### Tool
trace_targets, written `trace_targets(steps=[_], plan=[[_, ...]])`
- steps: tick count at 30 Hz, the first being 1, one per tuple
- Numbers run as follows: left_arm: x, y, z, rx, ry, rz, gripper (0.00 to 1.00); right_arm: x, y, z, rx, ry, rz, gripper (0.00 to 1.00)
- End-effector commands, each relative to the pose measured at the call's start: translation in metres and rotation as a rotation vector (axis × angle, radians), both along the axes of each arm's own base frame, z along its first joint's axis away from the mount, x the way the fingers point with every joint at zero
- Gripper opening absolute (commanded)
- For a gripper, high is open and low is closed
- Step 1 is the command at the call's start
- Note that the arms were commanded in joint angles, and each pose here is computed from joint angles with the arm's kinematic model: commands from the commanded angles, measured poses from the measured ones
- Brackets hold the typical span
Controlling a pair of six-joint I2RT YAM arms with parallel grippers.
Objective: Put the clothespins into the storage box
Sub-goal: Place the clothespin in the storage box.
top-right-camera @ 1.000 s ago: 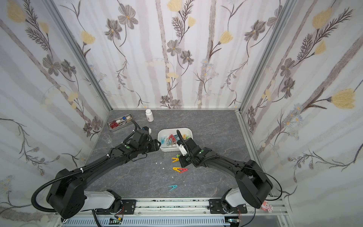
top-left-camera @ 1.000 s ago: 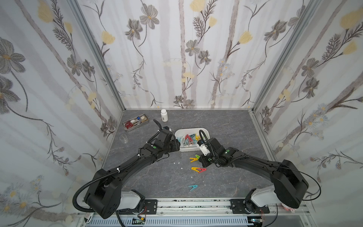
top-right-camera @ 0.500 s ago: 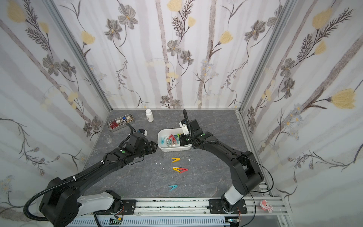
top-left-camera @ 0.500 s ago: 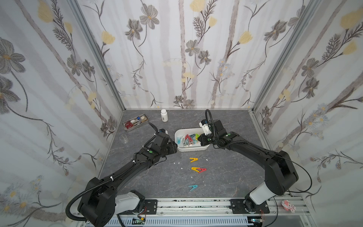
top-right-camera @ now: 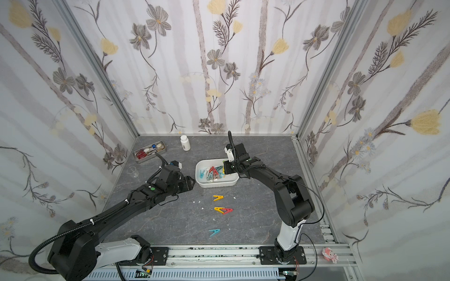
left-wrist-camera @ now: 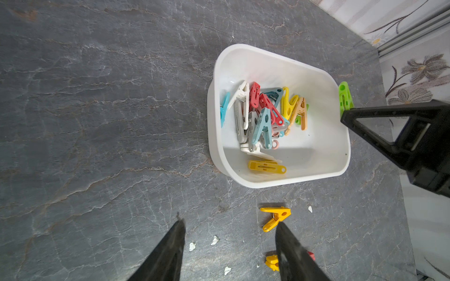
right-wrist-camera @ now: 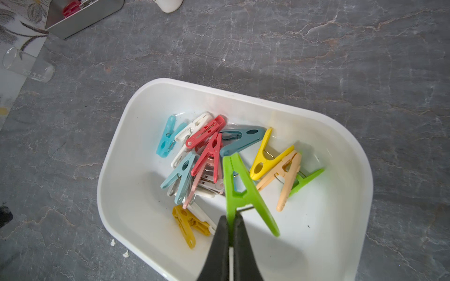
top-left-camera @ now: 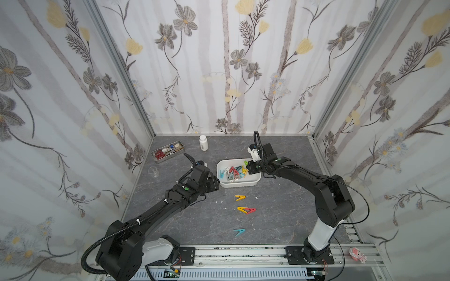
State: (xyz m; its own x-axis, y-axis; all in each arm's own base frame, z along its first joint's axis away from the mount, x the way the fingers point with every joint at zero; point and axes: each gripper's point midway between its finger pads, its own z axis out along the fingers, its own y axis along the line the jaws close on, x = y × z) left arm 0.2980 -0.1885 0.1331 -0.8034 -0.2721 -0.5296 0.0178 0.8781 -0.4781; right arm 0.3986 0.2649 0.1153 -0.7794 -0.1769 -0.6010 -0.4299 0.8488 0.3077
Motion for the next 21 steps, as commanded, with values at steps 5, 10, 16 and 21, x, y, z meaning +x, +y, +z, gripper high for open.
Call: trace_targets(steps=[5, 10, 16, 21], plan=[[0.006, -0.006, 0.002, -0.02, -0.007, -0.003, 0.59, -0.006, 0.0, -0.018, -0.02, 0.034, 0.027, 0.0], [0.008, -0.008, -0.004, -0.01, 0.012, -0.01, 0.59, -0.008, -0.001, -0.025, -0.026, 0.046, 0.03, 0.04], [0.008, -0.008, -0.002, 0.003, 0.014, -0.015, 0.59, -0.007, -0.003, -0.01, -0.021, 0.013, 0.022, 0.23], [0.008, -0.01, -0.004, -0.005, 0.022, -0.022, 0.6, -0.008, -0.004, 0.002, -0.015, -0.005, 0.024, 0.29]])
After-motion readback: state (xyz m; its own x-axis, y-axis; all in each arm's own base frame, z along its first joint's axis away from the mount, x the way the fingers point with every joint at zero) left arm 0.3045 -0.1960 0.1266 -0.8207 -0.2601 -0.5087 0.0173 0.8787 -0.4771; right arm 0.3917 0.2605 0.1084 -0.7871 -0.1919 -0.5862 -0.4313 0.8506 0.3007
